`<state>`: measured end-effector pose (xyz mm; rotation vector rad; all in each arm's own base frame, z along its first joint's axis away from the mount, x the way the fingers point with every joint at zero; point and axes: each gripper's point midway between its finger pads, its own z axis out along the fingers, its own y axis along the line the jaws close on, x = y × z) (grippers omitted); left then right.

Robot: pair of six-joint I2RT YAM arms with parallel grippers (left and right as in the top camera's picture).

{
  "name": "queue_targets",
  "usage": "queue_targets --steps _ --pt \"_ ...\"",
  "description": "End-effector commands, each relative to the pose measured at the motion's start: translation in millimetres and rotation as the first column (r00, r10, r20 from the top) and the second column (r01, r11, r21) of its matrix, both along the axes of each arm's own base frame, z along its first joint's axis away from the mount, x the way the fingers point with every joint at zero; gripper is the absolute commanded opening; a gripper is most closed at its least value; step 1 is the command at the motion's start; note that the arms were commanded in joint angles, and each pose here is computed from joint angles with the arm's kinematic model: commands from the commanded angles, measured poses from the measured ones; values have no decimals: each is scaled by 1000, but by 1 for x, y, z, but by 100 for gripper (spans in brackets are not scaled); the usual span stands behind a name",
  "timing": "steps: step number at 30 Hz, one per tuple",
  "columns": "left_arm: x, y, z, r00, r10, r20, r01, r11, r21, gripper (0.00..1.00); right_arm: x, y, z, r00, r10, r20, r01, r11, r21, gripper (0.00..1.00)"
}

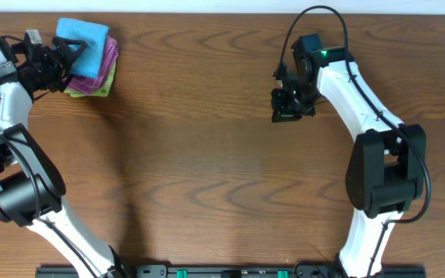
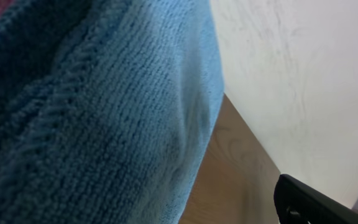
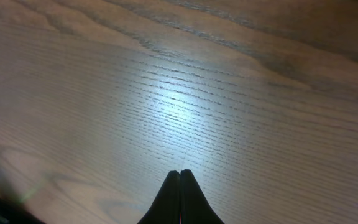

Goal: Fold the cloth
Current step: 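Carry the folded cloth with the left gripper onto the pink towel stack, then open the left gripper and release the cloth on the stack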

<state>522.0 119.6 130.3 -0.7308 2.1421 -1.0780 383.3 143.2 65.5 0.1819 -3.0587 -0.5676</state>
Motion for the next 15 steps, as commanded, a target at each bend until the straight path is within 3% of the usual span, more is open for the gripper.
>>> queue_targets --steps 1,15 --pt "-1 9 3 1000 7 0 -7 1000 -18 95 -1 8 5 999 32 18 -32 999 4 2" --pt "-21 54 39 994 96 54 -97 995 15 95 -6 25 5 997 75 26 -75 997 6 2"
